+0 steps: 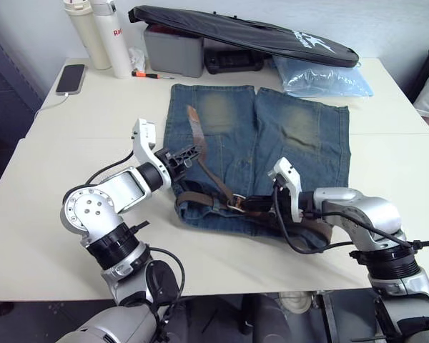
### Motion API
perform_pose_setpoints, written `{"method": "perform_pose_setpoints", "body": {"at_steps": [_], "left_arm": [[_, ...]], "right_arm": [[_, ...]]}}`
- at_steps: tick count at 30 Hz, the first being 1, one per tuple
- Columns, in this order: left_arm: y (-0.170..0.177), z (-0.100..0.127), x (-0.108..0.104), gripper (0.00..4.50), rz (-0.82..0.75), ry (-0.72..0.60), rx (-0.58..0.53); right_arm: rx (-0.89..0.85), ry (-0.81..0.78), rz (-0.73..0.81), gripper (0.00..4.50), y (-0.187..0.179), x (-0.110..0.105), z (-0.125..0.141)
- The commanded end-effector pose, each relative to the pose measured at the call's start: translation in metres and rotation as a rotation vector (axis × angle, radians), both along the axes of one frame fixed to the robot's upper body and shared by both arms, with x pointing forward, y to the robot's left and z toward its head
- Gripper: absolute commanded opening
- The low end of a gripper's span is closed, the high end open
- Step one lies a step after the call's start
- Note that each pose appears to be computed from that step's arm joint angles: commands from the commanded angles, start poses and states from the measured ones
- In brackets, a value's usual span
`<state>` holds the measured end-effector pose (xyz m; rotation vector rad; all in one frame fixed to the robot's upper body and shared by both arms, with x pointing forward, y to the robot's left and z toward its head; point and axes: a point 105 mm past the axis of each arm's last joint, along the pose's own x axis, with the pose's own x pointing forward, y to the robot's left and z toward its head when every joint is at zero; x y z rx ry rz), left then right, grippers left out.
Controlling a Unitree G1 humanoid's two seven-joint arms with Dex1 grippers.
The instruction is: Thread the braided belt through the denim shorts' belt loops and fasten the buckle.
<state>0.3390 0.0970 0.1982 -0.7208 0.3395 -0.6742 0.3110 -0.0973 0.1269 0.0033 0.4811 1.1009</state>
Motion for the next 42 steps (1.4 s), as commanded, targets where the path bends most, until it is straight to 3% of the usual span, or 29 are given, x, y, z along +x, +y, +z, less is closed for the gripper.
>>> {"method": "perform_pose_setpoints", "body": {"at_steps": [1,14,22,29,33,42], "left_arm": [[0.000,0.011,-0.004,0.00,-0.005,-0.057,0.005],[0.001,0.006,-0.006,0.00,-0.008,-0.044,0.033],[-0.001,0.004,-0.007,0.00,-0.034,-0.046,0.053],[-0.009,0.011,-0.008,0.00,-0.081,-0.078,0.045],[-0.018,0.018,-0.009,0.00,-0.108,-0.111,0.017],[-0.025,0.030,-0.008,0.00,-0.151,-0.145,-0.027]], "right_arm": [[0.044,-0.006,0.008,0.07,0.003,-0.001,0.004],[0.079,0.006,0.027,0.07,0.013,0.005,0.002],[0.001,0.195,0.076,0.07,0.012,-0.003,-0.032],[-0.164,0.272,0.067,0.07,0.002,0.005,-0.055],[-0.363,0.215,0.054,0.07,-0.009,0.015,-0.069],[-0.498,0.181,0.156,0.07,-0.001,0.006,-0.071]]}}
